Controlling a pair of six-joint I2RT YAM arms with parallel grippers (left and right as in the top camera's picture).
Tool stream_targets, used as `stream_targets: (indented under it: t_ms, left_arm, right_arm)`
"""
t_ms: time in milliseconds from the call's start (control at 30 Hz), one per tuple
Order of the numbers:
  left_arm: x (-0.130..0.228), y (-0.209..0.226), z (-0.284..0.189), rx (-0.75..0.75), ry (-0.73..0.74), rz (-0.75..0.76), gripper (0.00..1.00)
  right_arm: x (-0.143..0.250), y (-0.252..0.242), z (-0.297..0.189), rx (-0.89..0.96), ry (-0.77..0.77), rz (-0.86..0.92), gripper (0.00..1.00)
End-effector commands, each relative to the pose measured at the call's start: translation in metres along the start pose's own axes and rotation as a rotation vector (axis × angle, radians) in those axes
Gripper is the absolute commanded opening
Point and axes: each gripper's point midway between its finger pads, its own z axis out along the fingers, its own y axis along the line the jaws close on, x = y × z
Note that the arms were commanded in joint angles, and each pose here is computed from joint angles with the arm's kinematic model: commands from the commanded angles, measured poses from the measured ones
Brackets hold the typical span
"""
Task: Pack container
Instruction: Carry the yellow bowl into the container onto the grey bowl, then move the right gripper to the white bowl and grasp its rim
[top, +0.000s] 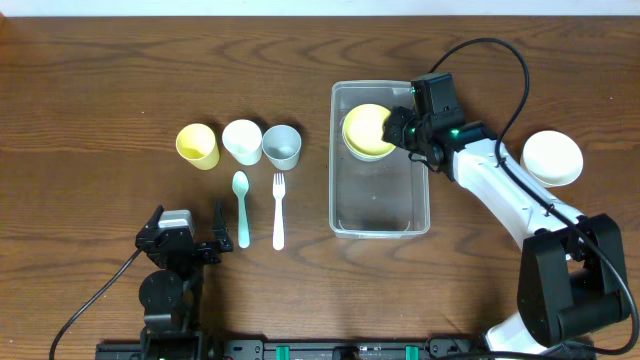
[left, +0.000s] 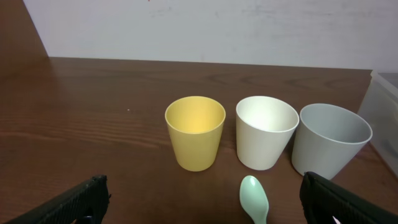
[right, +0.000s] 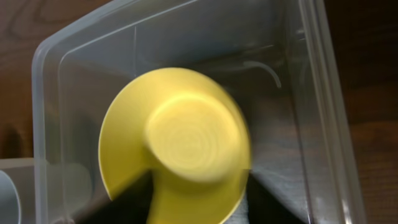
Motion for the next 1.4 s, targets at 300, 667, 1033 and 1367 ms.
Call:
stream_targets:
  t_ms: [300, 667, 1033, 1367]
  left_arm:
    - [0.016, 0.005, 0.001, -0.028, 0.049, 0.000, 0.98]
    - [0.016, 0.005, 0.001, -0.027, 0.049, 0.000, 0.98]
    - [0.016, 0.005, 0.001, -0.027, 0.049, 0.000, 0.98]
    - [0.016, 0.005, 0.001, -0.027, 0.049, 0.000, 0.98]
  right_arm:
    - [-0.036, 0.041, -0.042, -0.094, -0.079, -0.052, 0.58]
    - [-0.084, -0.014, -0.185, 0.121, -0.221, 0.027, 0.81]
    - [-0.049, -0.187, -0.225, 0.570, -0.138, 0.559, 0.81]
    - [-0.012, -0.256, -0.190, 0.650, -0.114, 0.750, 0.84]
